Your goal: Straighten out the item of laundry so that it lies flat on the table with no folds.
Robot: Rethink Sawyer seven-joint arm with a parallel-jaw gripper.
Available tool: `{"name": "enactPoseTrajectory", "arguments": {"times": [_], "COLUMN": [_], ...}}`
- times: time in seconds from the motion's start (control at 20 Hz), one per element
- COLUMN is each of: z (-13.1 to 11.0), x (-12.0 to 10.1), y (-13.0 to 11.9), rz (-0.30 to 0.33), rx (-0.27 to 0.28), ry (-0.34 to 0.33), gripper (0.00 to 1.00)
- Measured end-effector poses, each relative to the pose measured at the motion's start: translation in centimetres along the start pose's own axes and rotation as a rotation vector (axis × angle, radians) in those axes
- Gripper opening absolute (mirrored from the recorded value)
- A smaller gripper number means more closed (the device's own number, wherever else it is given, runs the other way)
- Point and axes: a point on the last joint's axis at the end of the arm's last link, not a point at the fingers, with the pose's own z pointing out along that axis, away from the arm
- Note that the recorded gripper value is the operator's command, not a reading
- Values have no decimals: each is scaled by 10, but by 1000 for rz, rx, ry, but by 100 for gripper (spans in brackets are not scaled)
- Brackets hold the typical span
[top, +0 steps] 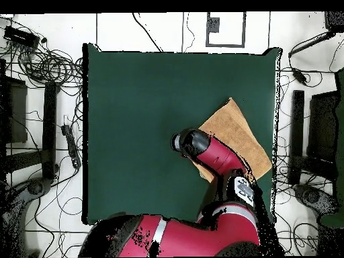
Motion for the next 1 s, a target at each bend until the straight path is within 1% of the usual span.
{"name": "enactPoseTrajectory", "arguments": {"times": [0.2,0.45,0.85,0.95,1.0], "z": [-1,-6,-35,-47,-49], "x": [1,9,35,45,46], "y": [0,-6,-34,-43,-44], "rz": [-1,-11,-10,-11,-11], "rx": [-1,2,13,12,12], "ry": [-5,-10,5,10,11], "gripper": [0,0,0,0,0]}}
